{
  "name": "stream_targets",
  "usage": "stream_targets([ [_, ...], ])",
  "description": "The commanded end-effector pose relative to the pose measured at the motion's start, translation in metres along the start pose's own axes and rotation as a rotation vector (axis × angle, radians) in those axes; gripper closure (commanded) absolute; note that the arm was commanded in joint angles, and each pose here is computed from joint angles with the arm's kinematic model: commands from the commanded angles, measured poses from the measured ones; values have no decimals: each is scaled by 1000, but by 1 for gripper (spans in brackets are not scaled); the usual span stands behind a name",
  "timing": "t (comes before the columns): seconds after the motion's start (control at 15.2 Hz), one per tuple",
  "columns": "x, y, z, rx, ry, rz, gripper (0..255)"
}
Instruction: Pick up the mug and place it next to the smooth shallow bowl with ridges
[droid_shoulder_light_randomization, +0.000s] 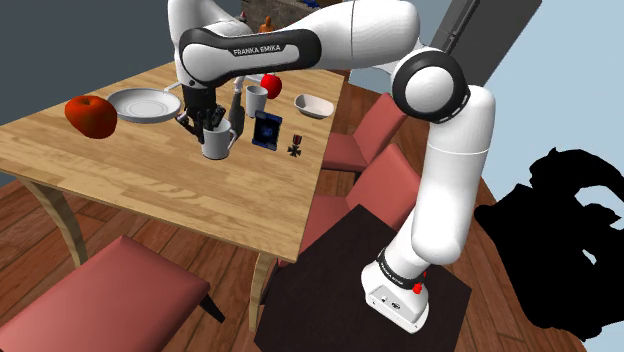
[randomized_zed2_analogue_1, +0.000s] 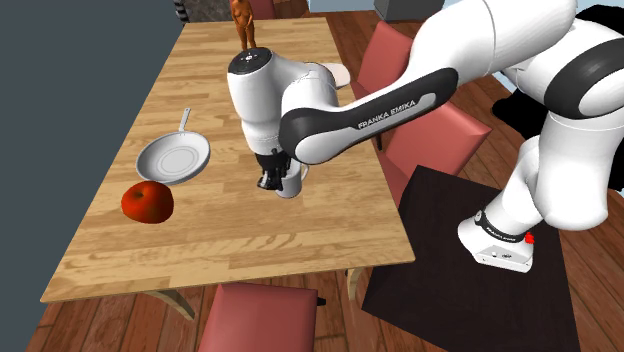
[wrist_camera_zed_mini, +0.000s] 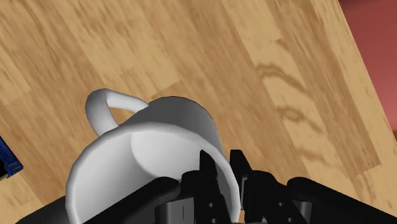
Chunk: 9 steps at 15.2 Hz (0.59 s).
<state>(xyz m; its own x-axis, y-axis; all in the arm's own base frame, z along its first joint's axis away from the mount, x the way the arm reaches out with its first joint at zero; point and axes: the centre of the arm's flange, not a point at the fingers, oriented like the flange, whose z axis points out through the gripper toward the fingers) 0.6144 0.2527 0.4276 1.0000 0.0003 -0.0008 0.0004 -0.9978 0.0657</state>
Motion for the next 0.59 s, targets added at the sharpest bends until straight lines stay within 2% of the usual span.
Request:
stream_targets([
  [0.0,0,1,-10,0,0,0,255],
  [0.53,0,4,-53,0,0,0,255],
])
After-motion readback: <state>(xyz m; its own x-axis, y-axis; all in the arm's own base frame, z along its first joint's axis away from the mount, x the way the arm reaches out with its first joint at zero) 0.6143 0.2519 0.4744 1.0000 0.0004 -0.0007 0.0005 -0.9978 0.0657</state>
